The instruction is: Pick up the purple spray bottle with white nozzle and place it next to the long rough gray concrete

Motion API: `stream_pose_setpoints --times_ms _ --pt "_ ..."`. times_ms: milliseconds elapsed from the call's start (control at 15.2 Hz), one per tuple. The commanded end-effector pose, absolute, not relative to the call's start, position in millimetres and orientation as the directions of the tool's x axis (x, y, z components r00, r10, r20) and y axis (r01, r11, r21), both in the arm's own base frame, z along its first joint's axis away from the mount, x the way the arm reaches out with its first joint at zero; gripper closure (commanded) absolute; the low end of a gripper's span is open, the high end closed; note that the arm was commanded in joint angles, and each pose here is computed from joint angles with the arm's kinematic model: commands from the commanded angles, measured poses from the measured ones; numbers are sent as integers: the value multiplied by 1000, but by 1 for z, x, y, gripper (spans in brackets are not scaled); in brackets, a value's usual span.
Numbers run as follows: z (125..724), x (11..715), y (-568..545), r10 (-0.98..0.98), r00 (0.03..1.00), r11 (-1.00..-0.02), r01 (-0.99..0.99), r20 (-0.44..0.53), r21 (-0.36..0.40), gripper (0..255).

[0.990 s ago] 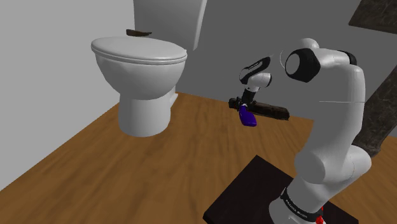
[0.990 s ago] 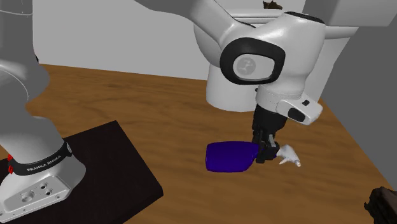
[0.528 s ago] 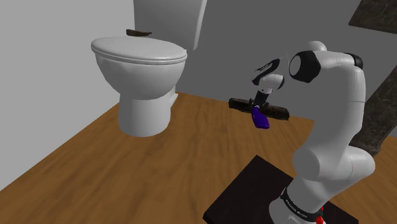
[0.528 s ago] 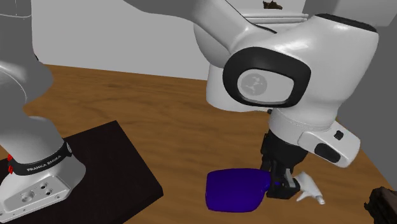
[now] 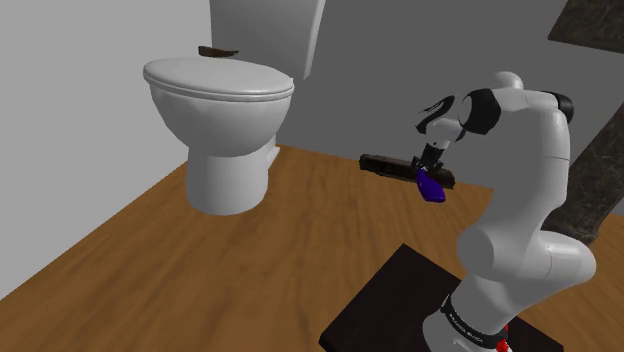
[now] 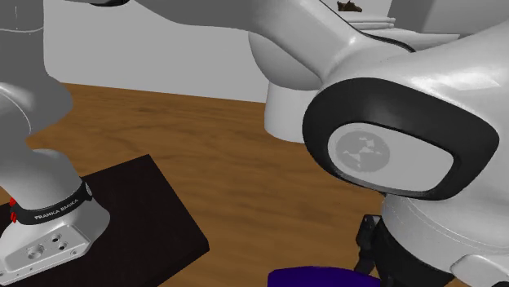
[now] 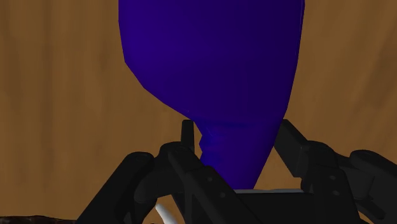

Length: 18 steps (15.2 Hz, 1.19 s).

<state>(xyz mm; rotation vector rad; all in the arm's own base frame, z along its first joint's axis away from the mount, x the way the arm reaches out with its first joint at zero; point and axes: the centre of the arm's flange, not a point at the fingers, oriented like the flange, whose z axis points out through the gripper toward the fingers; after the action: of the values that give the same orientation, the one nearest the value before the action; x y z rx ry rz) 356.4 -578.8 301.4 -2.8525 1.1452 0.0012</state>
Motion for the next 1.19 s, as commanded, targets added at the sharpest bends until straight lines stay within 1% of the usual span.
stream_pose_setpoints --times_ms 0,660,1122 --pt "300 339 -598 -690 723 -721 -690 -26 -63 255" --pt "300 254 -696 -690 723 -721 -690 -26 -63 255" --pt "263 254 -696 -690 723 -721 -690 -26 -63 255"
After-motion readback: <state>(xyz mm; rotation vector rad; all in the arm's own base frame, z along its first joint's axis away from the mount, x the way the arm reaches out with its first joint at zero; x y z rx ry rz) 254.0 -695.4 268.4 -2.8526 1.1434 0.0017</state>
